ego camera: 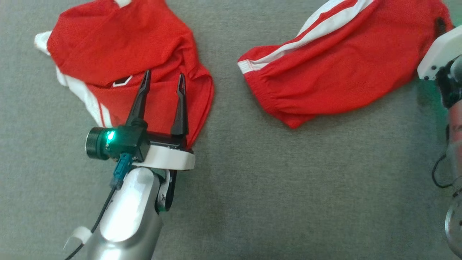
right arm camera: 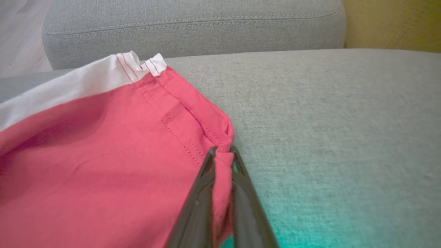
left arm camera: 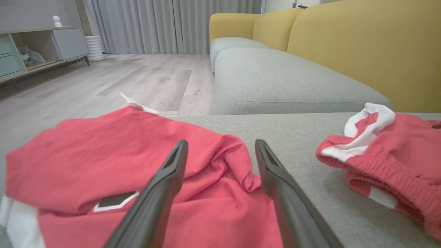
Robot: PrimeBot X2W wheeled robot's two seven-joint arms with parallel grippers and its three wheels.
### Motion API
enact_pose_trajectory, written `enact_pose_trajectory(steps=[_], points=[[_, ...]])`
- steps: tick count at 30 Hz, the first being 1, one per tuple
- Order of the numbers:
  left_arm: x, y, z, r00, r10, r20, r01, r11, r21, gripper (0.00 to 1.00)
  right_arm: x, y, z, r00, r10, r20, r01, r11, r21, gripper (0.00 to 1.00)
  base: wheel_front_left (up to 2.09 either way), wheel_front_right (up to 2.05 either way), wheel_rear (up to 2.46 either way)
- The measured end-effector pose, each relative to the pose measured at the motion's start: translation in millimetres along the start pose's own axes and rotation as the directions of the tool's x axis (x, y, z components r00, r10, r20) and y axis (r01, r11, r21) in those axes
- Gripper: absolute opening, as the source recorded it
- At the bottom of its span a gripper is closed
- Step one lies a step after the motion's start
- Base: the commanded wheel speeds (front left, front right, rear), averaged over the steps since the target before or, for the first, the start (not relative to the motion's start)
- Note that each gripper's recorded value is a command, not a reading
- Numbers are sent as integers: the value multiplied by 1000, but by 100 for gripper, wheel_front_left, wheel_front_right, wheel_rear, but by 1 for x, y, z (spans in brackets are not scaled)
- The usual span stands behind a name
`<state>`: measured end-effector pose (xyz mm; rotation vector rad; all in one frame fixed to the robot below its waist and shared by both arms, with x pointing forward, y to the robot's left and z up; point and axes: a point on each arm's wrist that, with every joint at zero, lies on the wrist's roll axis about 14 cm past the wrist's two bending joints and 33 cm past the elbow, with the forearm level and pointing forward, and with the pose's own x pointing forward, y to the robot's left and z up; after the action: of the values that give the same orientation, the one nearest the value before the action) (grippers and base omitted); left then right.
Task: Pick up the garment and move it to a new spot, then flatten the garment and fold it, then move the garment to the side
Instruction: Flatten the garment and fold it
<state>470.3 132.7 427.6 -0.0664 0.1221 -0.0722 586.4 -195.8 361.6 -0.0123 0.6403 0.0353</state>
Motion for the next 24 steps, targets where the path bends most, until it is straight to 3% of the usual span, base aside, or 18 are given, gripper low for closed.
enact_pose_trajectory(steps=[11,19,24], points=[[-3,-27,21,997,-63,53,64,998,-11,100,-54,-68,2,987,-123,104,114,989,93,0,0,0,0],[-13,-35,27,995,-82,63,83,996,-14,100,-102,-132,-24,958,-265,109,239,948,209,0,0,0,0],[-15,-34,33,993,-84,78,85,996,-14,100,-120,-152,-39,943,-317,99,283,923,259,0,0,0,0]])
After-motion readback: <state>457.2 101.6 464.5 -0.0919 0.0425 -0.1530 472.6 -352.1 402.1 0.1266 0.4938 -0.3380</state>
